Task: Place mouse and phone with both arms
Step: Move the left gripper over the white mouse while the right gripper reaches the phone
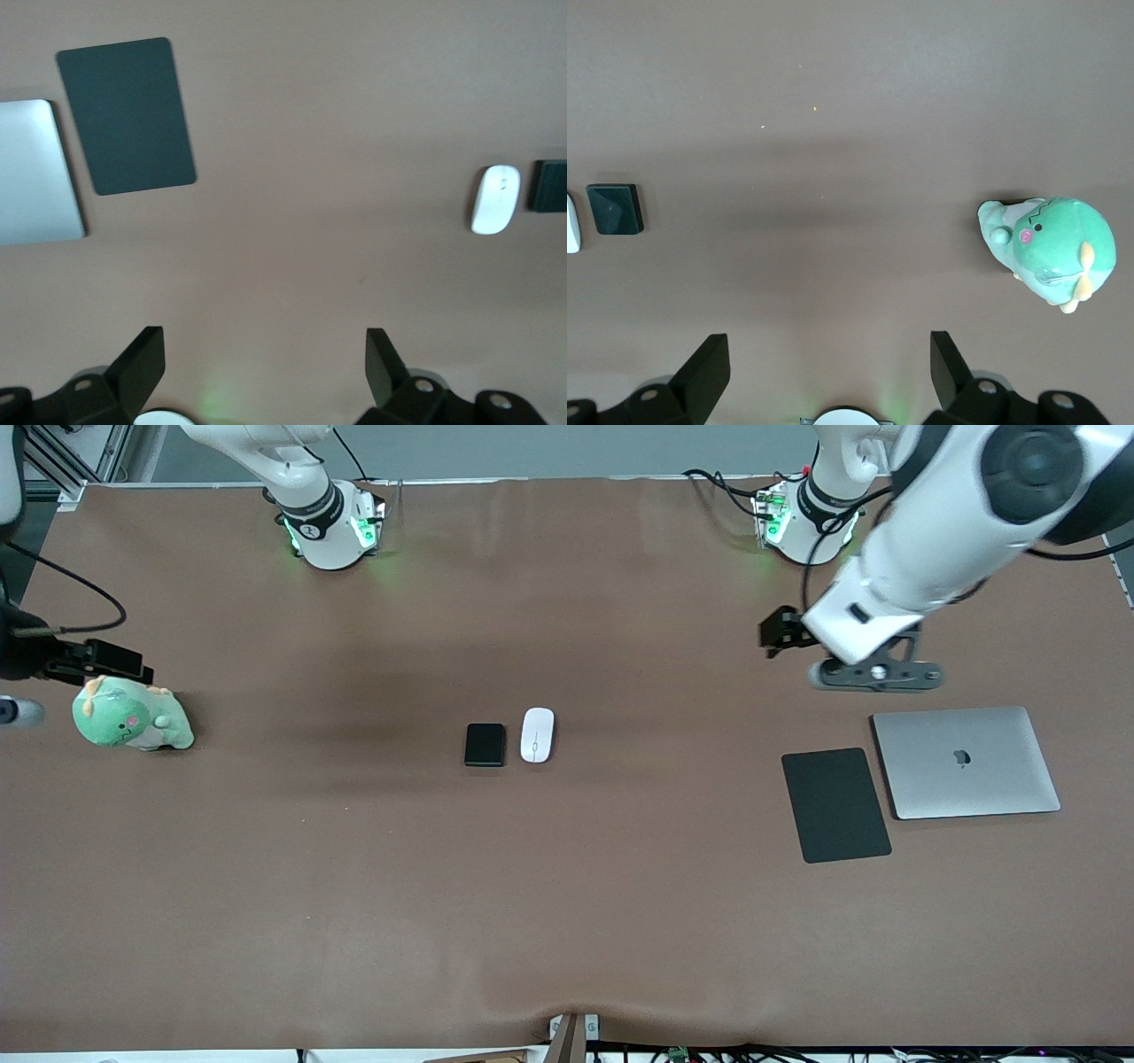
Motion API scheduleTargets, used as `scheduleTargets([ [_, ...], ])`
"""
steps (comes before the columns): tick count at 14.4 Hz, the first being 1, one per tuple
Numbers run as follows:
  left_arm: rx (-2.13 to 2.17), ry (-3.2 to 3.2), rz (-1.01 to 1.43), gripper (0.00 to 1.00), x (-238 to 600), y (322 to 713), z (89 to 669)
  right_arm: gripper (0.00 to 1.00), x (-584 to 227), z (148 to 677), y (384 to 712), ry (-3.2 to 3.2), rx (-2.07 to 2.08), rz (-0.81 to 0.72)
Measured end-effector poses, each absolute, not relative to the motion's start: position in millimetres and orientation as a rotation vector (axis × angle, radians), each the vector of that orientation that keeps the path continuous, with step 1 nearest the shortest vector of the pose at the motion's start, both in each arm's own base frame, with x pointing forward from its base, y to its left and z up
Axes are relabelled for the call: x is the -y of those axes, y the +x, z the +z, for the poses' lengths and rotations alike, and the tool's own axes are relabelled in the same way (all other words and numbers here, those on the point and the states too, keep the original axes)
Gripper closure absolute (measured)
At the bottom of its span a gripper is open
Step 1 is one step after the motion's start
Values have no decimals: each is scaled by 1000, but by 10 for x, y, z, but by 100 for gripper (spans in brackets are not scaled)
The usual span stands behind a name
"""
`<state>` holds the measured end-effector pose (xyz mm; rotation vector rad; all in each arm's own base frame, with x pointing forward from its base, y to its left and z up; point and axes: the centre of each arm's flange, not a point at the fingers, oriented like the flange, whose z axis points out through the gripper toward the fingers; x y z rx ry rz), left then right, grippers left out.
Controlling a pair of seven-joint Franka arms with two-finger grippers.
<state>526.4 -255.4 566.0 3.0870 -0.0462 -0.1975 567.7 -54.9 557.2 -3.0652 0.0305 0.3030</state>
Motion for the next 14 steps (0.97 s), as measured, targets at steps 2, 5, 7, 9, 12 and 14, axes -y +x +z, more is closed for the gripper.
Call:
scheduleTargets([
  [2, 11, 3085, -185, 0, 2847, 5195, 5590, 0, 550, 5525, 5692, -3064, -32, 318],
  [5, -27, 3083, -174, 0, 3318, 5038, 5465, 0, 545, 5416, 5732, -3060, -32, 347],
  [7, -54, 3080, -170, 0, 3705, 4893, 5321, 0, 532, 5285, 5784, -3053, -31, 376],
  [9, -85, 3067, -155, 0, 4075, 4764, 5153, 0, 509, 5137, 5838, -3040, -29, 410],
  [12, -55, 3044, -136, 0, 4562, 4557, 4899, 0, 484, 4955, 5894, -3028, -26, 455],
  [14, -4, 3030, -124, 0, 4817, 4430, 4752, 0, 481, 4844, 5924, -3024, -26, 484],
])
